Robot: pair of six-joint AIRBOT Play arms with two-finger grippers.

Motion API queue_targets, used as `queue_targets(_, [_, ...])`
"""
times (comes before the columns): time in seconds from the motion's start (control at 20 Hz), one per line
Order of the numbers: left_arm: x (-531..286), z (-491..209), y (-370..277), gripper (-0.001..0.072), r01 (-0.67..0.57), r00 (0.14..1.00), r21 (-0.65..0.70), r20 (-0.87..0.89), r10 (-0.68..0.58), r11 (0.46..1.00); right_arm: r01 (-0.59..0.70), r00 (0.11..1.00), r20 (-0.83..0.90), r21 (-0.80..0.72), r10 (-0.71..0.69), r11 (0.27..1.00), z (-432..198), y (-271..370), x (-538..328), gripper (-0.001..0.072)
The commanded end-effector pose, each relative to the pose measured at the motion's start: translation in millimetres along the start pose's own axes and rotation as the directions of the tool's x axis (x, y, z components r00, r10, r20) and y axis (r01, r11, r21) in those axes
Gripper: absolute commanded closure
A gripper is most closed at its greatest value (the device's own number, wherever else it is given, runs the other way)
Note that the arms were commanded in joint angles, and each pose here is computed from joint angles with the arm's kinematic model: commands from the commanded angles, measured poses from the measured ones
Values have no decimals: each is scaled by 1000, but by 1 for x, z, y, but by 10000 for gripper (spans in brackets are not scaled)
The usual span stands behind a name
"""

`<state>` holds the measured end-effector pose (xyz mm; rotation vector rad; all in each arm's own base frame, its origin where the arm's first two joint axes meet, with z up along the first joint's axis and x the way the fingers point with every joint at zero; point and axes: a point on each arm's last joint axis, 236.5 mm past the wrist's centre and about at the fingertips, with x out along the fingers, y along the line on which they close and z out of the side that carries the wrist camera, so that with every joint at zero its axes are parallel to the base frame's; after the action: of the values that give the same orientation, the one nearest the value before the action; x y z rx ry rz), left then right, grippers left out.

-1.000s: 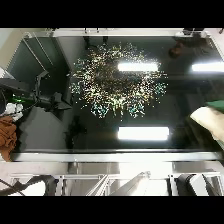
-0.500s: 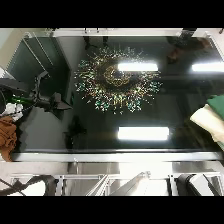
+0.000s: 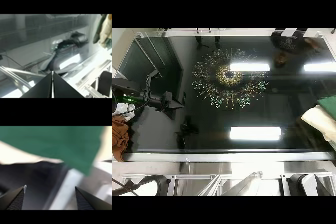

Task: Fold the shirts.

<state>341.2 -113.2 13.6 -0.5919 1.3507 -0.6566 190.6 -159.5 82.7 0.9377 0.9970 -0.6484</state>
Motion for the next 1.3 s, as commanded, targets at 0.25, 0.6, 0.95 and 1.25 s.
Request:
queue_targets(0.25, [-37, 65, -54, 685, -34, 988, 172, 157, 7, 984, -530, 848, -240, -411, 472, 742, -94, 242, 42, 683])
queue_targets(0.6, [24, 81, -85, 686, 20, 999, 225, 26, -26, 974, -594, 802, -474, -566, 364, 571, -225, 349, 143, 685])
queue_targets(0.95, [50, 58, -91, 684, 58, 995, 231, -93, -37, 971, -632, 772, -495, -537, 397, 559, -241, 368, 141, 684])
queue_targets(1.25, [49, 51, -92, 684, 68, 992, 230, -121, -41, 971, -632, 772, -495, -537, 397, 559, -241, 368, 141, 683])
